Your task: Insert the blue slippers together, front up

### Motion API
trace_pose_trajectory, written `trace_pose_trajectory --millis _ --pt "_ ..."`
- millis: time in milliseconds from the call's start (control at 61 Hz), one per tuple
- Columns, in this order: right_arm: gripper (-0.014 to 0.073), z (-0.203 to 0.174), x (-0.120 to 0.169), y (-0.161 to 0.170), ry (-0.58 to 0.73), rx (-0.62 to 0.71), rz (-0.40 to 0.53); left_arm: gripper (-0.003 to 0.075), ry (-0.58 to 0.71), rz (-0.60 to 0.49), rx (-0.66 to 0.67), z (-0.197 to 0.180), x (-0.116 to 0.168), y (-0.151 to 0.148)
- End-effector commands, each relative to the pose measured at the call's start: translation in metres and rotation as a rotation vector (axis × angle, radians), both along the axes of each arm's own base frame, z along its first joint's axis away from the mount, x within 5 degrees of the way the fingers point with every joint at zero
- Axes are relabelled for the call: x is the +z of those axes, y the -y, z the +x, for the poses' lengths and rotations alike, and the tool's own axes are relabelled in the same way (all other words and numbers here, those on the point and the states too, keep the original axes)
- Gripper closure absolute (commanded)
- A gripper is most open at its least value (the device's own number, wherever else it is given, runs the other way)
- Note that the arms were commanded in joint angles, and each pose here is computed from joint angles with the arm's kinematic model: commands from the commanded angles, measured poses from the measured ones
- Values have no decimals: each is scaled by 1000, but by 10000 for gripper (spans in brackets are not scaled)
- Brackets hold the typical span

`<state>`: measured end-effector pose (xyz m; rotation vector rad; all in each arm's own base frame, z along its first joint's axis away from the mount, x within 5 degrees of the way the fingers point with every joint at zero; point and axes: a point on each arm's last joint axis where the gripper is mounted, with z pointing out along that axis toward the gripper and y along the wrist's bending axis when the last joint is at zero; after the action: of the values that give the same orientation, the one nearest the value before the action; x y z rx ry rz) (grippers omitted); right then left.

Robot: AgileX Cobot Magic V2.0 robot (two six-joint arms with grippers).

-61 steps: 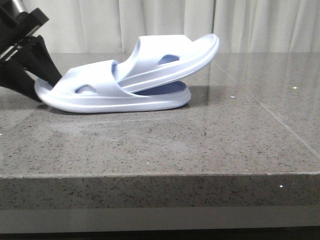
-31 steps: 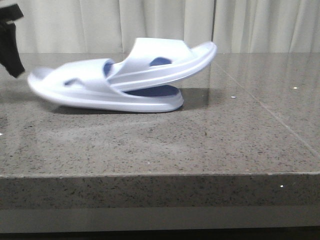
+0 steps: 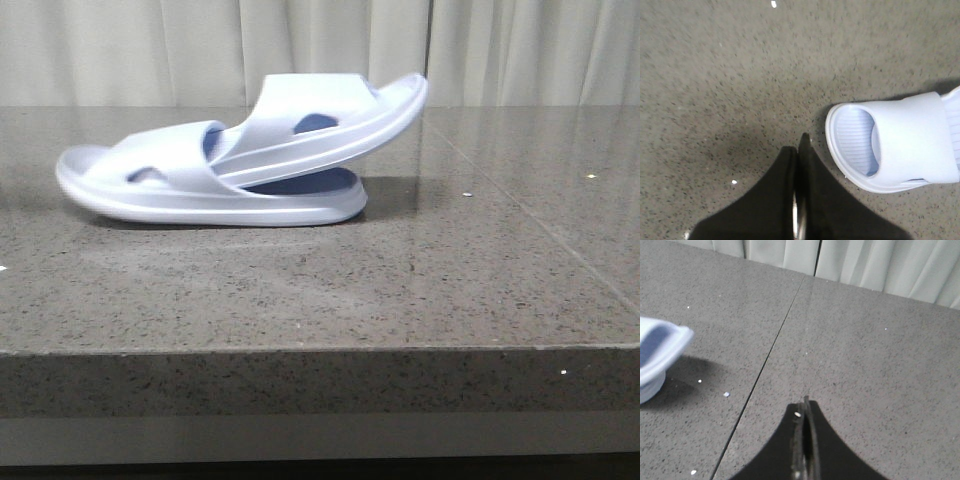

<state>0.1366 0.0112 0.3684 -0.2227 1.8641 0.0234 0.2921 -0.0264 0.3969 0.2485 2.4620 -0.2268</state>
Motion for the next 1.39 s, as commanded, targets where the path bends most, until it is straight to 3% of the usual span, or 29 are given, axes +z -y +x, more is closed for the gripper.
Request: trace_pose_trajectory --millis 0,213,459,885,1376 --pt "655 3 13 4 128 -38 -17 740 271 -10 50 -40 34 -4" --pt "655 6 -1 6 135 -57 -15 740 599 49 111 -124 37 -14" --pt "655 -12 -12 7 208 -77 -13 740 773 37 142 -186 -3 -18" --pt "655 -77 -33 6 394 -77 -20 740 837 26 148 -239 -69 -20" --pt "655 -85 -33 6 420 -75 -19 739 881 2 153 -249 -76 -19"
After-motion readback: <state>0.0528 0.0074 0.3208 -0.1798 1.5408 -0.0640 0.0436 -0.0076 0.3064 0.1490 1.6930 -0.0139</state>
